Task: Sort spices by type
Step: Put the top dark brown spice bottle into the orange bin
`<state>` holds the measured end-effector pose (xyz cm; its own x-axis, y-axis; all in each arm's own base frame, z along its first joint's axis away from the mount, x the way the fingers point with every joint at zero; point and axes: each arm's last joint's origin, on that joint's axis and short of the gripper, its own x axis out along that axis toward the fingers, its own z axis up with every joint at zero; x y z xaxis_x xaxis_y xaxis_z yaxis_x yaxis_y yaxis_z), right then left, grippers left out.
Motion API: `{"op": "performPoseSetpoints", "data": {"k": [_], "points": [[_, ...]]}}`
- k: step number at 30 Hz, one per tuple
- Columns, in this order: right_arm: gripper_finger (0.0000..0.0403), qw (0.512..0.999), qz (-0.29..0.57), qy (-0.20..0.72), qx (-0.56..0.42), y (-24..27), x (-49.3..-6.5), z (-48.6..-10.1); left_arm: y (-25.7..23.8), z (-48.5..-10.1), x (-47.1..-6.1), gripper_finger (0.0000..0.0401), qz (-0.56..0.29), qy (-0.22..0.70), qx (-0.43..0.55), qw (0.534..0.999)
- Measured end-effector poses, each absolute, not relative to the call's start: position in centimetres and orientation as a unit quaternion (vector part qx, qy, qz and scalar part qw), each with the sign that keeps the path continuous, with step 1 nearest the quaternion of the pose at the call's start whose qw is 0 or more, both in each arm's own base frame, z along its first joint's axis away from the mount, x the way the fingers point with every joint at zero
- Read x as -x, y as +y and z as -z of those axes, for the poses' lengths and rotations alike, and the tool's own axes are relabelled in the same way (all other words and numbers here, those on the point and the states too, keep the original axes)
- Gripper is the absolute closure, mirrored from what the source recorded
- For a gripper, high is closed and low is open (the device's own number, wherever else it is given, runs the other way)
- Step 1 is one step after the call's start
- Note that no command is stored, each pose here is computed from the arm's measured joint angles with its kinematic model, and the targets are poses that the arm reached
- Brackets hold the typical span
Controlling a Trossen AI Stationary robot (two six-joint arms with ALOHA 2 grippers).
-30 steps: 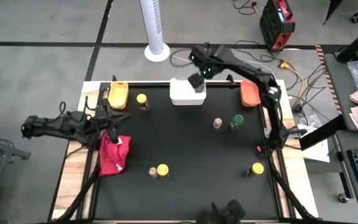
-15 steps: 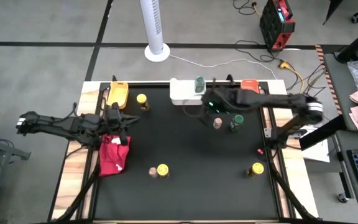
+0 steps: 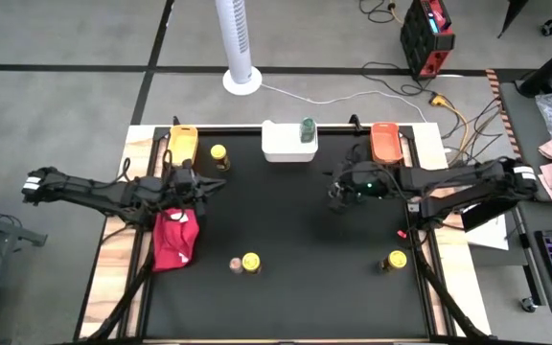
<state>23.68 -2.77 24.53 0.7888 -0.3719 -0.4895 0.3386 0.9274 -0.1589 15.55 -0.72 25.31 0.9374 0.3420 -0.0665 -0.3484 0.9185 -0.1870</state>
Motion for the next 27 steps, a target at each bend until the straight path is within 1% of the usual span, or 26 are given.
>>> {"op": "performPoseSetpoints", "data": {"k": [8,16,21,24,27], "points": [[0.0285,0.966,0.146,0.194,0.085,-2.1,-23.6,-23.3,-0.8,-24.8,-16.2,0.0401,-0.178,0.03,0.096,0.979],[0.0318,0.973,0.144,0.144,0.108,-2.1,-23.8,-23.3,-0.9,-24.3,-17.0,0.0401,-0.18,0.044,0.086,0.979],[0.0339,0.975,0.128,0.123,0.131,-2.0,-24.3,-23.2,-0.7,-24.5,-16.9,0.0401,-0.209,0.031,0.08,0.974],[0.0348,0.98,0.104,0.096,0.141,-1.8,-24.7,-22.5,-0.7,-24.6,-16.9,0.0401,-0.213,0.031,0.063,0.974],[0.0356,0.981,0.099,0.081,0.144,-1.6,-25.0,-21.4,-0.7,-24.7,-16.9,0.0401,-0.215,0.031,0.049,0.975]]}}
